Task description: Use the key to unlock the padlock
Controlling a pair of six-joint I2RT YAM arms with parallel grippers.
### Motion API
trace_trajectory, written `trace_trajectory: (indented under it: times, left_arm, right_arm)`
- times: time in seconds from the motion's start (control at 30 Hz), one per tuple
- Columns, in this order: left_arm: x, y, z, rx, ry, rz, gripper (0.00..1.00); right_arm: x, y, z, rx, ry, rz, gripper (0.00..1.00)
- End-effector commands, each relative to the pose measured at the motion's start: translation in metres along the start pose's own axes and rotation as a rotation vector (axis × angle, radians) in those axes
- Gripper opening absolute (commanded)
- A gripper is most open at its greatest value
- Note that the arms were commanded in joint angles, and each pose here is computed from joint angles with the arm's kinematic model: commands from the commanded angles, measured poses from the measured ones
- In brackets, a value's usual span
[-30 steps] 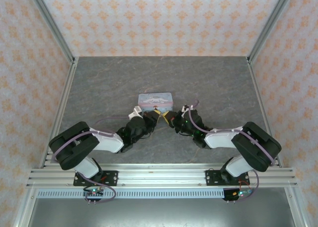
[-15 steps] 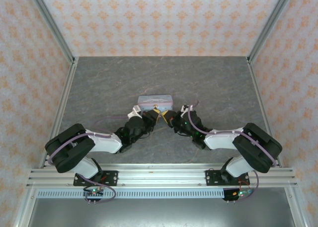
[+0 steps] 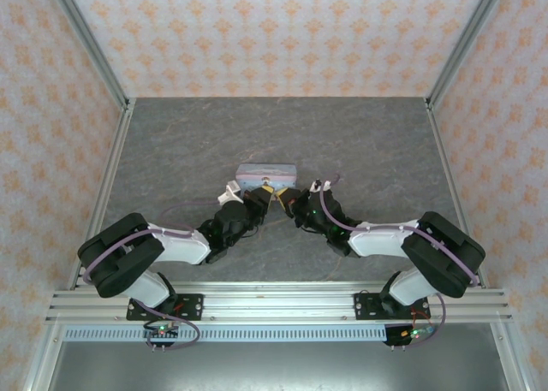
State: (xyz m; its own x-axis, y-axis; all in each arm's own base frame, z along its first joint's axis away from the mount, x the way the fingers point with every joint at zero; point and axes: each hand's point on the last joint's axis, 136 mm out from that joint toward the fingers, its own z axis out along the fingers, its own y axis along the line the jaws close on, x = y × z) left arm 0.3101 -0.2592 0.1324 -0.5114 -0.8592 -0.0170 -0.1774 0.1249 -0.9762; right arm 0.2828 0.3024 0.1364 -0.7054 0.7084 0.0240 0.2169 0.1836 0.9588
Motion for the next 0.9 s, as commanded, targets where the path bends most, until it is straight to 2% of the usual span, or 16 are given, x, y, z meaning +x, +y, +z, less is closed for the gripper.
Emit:
trace_trajectory:
  times: [0.0,0.33,0.5,0.63,0.87]
  left_arm:
    - [0.043,-0.011,-0.001,0.044,0.158,0.001,0.0]
    - [0.045,-0.01,0.001,0.038,0.162,0.0,0.0]
    - [0.045,-0.009,0.001,0.037,0.161,-0.001,0.0]
    - [0.045,-0.009,0.001,0.036,0.16,-0.003,0.0]
    - [0.046,-0.009,-0.007,0.03,0.169,0.003,0.0]
  right_arm:
    - [0.027,0.06,0.0,-0.179,0.087,0.031,0.0]
    - [0.026,0.041,0.0,-0.061,0.072,-0.198,0.0]
    - [0.03,0.037,0.001,-0.049,0.095,-0.286,0.0]
    - [0.027,0.034,0.001,-0.055,0.079,-0.249,0.0]
    - [0.02,0.026,-0.001,-0.094,0.051,-0.041,0.0]
